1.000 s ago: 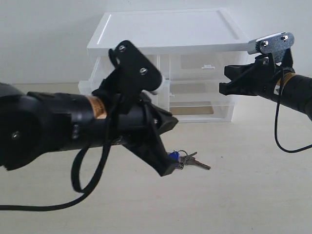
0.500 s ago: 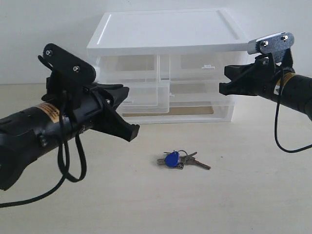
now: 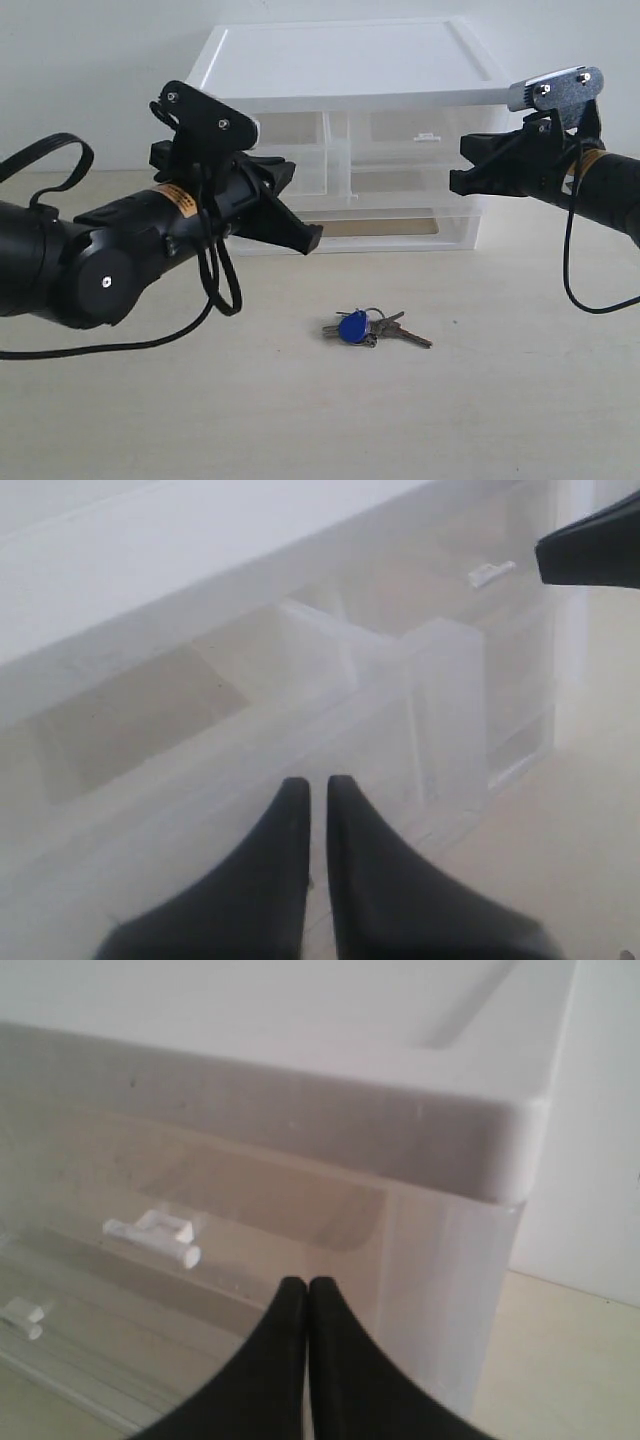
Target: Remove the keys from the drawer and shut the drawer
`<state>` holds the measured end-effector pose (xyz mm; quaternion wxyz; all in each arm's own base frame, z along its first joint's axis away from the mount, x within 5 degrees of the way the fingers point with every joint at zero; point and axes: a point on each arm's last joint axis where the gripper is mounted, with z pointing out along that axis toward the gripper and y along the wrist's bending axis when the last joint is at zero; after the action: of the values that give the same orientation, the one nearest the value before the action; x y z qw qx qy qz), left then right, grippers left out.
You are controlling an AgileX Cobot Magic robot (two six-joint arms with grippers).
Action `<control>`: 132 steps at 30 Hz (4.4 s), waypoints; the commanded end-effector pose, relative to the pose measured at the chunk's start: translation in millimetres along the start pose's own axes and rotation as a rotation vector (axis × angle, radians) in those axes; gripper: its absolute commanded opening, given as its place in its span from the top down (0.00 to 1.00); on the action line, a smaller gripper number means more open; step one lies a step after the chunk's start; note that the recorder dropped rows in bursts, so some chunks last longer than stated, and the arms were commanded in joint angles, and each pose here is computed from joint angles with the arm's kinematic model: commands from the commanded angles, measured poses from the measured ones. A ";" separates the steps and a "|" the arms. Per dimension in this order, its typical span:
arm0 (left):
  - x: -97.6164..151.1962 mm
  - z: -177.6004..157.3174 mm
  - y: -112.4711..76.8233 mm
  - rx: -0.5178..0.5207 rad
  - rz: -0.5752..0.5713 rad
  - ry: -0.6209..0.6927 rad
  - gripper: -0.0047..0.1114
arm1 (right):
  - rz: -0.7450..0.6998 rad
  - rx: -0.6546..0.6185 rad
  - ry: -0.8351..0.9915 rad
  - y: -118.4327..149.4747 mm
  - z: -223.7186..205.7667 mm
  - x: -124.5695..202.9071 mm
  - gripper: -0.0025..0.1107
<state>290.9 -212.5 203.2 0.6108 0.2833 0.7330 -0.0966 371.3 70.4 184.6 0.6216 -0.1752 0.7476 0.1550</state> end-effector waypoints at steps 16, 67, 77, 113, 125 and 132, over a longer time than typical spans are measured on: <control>2.9 43.3 45.9 -0.086 0.017 0.035 0.92 | 0.056 0.072 -0.012 -10.3 1.2 -3.0 0.98; -15.5 -227.9 44.1 -0.098 -0.158 -0.416 0.92 | -0.046 0.095 -0.171 22.1 -94.5 -74.8 0.98; -16.6 -271.7 43.1 -0.025 -0.371 -0.473 0.92 | -0.054 0.039 -0.458 83.4 -239.9 -83.5 0.98; 11.7 -268.2 32.5 0.042 -0.483 -0.136 0.92 | 0.142 0.388 -0.249 82.1 -309.9 10.1 0.98; 11.4 -268.9 32.6 0.042 -0.479 -0.141 0.92 | 0.142 0.388 -0.249 82.1 -309.9 10.1 0.98; 8.6 -281.3 36.4 0.002 -0.400 -0.213 0.92 | 0.149 0.388 -0.251 82.1 -309.9 10.1 0.98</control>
<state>77.0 -46.9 267.0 0.6373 0.1156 0.7164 -0.2593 61.5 4.1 232.1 0.7179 0.0186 0.6918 0.0754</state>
